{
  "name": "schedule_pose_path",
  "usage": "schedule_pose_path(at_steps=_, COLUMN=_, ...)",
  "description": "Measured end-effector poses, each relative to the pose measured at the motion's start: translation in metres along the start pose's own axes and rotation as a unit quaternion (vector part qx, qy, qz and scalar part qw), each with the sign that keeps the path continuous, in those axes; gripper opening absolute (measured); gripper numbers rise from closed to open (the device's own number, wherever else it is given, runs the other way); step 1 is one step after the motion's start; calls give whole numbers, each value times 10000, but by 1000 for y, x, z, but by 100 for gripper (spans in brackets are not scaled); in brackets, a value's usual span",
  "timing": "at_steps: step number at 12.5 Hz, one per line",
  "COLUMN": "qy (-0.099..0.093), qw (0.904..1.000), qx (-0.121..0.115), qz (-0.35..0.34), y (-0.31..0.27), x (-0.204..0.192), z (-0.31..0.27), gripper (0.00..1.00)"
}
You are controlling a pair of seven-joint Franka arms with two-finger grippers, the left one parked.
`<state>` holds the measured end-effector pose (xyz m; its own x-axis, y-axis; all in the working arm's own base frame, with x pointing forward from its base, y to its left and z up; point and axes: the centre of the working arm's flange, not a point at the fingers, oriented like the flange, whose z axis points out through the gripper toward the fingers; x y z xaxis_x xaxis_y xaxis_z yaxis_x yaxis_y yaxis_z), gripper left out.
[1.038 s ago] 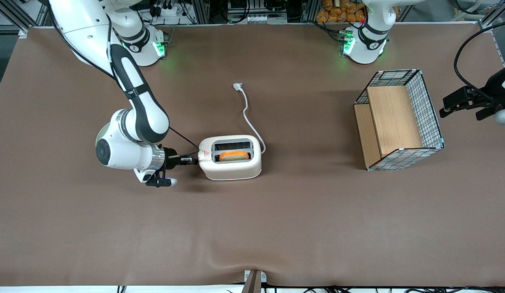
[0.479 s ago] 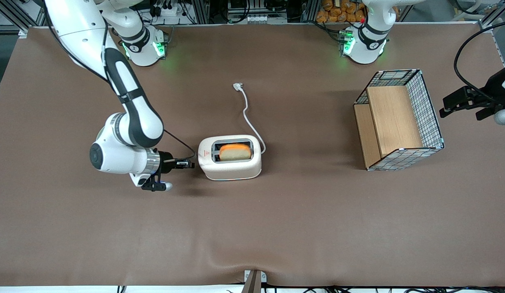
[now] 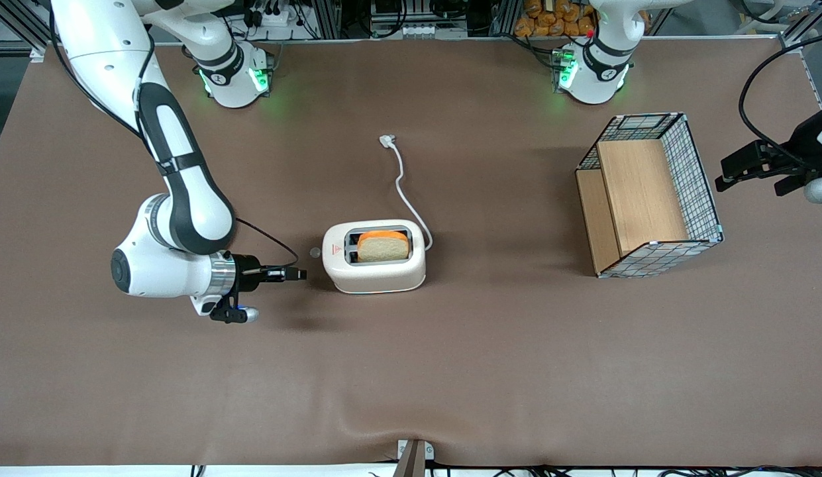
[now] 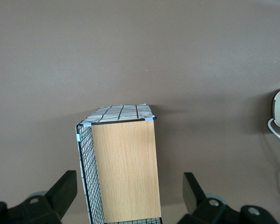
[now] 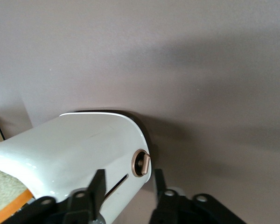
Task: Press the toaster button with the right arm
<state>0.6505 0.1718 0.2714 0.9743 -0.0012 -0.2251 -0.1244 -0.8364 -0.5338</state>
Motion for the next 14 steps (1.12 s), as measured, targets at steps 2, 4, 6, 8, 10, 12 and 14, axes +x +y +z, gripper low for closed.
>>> schedule_pose_path(at_steps=2, qy=-47, qw=9999, qx=-71, qz=-129, y=-5, x=4, z=-16, gripper=78)
schedule_pose_path(at_steps=4, qy=-52, qw=9993, qx=-260, qz=-266, y=-1, x=10, z=-48, gripper=99)
schedule_pose_path(at_steps=6, qy=85, qw=9951, qx=-838, qz=-508, y=9, x=19, z=-84, gripper=100)
schedule_pose_path(at_steps=8, qy=282, qw=9845, qx=-1517, qz=-837, y=8, x=24, z=-116, gripper=100)
schedule_pose_path(at_steps=10, qy=296, qw=9801, qx=-1705, qz=-975, y=-1, x=23, z=-154, gripper=100)
schedule_pose_path(at_steps=12, qy=342, qw=9807, qx=-1684, qz=-928, y=10, x=20, z=-194, gripper=100)
schedule_pose_path(at_steps=14, qy=518, qw=9806, qx=-1660, qz=-908, y=19, x=16, z=-226, gripper=100)
